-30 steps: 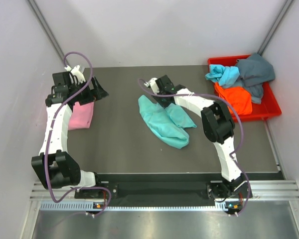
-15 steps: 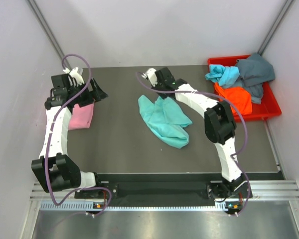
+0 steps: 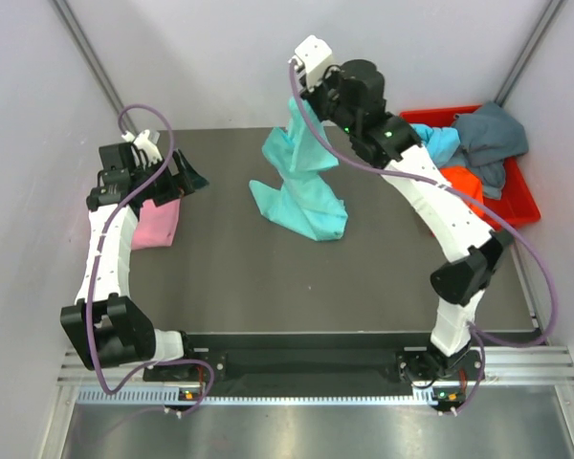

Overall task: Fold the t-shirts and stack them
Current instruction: Flatten the tshirt out

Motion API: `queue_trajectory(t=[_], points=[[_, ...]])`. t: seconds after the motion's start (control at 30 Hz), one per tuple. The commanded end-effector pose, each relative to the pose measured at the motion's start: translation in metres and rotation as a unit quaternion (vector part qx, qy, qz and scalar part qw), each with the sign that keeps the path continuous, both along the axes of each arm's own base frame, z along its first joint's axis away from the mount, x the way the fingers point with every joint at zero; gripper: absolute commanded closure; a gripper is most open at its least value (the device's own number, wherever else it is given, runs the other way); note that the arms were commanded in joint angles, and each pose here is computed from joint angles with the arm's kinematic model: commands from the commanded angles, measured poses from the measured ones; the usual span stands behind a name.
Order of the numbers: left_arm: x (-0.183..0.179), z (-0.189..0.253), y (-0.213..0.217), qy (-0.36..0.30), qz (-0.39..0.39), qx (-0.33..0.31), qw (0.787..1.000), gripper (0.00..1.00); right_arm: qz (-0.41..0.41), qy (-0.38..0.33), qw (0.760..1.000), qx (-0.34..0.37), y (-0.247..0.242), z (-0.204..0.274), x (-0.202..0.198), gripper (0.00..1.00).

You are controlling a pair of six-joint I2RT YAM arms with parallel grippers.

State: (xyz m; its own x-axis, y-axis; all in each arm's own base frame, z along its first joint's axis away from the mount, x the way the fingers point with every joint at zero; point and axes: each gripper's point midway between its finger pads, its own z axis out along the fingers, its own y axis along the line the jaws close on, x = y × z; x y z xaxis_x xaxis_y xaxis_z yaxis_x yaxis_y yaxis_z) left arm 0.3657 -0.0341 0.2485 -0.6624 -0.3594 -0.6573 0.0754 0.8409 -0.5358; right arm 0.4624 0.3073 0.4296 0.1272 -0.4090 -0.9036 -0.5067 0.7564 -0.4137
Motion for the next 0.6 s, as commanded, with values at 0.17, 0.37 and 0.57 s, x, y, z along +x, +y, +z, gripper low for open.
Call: queue_trajectory(t=[0.17,0.37,0.57], points=[[0.011,0.011,-0.001,-0.031,-0.006,-0.008,0.999,0.08,-0.098,0.006,0.995,-0.011,-0.09,-0.006,0.004,1.0],[0.015,0.005,-0.004,-0.023,-0.011,-0.022,0.999,0.09,-0.122,0.0,0.992,-0.019,-0.121,-0.002,0.001,1.0],[0.018,0.007,-0.004,-0.024,-0.014,-0.026,0.999,0.09,-0.146,0.087,0.982,-0.076,-0.145,-0.098,0.009,1.0]])
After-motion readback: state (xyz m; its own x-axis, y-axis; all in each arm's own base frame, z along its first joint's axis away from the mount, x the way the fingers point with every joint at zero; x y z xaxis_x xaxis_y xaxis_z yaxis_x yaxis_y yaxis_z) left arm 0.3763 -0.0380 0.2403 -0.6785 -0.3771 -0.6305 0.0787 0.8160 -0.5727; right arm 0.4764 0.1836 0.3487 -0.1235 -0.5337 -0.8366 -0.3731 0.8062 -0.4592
